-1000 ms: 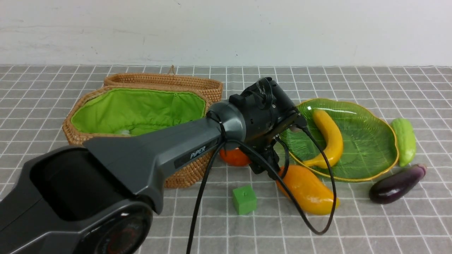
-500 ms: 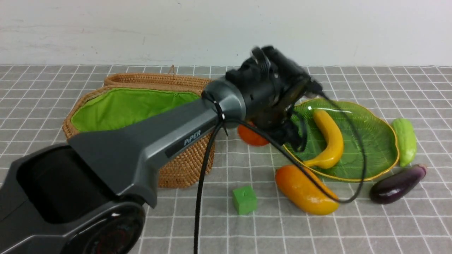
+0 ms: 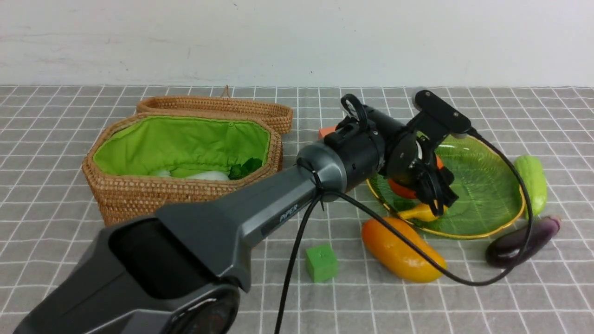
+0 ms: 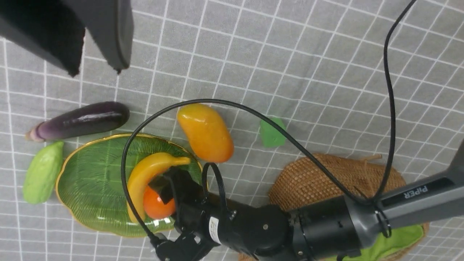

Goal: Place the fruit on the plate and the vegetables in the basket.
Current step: Grab a tomato with your left arm and place it on the plate on the right, then use the right arm to grab a mango and put it into the right plate

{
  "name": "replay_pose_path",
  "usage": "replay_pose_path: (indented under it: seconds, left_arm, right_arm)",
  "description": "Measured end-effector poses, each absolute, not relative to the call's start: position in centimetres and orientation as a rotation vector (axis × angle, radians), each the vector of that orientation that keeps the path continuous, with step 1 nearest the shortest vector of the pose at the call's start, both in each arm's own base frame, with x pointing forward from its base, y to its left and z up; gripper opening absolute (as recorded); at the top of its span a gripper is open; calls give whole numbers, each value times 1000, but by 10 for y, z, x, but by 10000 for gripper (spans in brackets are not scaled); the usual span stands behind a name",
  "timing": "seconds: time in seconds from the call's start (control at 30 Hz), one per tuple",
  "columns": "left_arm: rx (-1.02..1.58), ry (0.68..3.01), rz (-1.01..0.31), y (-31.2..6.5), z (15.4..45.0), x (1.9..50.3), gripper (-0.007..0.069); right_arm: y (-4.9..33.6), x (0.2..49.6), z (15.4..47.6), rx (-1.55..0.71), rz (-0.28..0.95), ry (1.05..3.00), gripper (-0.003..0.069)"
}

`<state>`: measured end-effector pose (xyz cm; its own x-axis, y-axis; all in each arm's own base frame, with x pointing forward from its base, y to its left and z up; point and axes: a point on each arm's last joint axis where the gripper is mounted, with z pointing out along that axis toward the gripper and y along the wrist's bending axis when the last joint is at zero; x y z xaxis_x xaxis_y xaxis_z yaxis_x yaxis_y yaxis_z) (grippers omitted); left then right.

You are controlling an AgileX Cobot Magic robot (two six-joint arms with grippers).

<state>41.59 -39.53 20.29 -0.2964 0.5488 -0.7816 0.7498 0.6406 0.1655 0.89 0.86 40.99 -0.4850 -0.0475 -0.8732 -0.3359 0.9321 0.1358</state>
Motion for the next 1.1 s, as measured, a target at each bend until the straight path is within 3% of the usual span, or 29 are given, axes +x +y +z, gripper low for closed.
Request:
replay_pose_path:
  seconds: [0.17,0.4,0.5,0.57,0.6,0.63,0.77,0.83,0.93,1.1]
  left_arm:
    - [1008,1972,-294,-393,221,413,656]
    - [950,2060,-332,-376,270,397,641]
    - [893,2179,-344,-349,322,371,513]
    - [866,2250,-336,-325,365,346,366]
    - [859,2242,-341,-323,370,344,351]
    - [835,2266,-337,-302,402,324,220]
    - [791,2223,-358,-256,462,277,-8]
    - [767,2190,-380,-231,483,250,-13]
    - [754,2192,-384,-199,491,216,-13]
    - [740,2224,-396,-149,464,162,-13]
  right_arm:
    - [9,8,409,-275,355,2068,144]
    - [11,13,409,-276,353,2091,148]
    - [18,32,405,-287,336,2188,147]
    - [26,53,400,-302,314,2292,147]
    - [26,53,399,-303,313,2293,147]
    - [33,73,394,-329,290,2368,147]
    - [53,123,376,-381,270,2507,147]
    - [68,154,361,-421,297,2572,147]
    - [85,190,338,-471,316,2646,154]
    - [106,241,304,-475,326,2744,208]
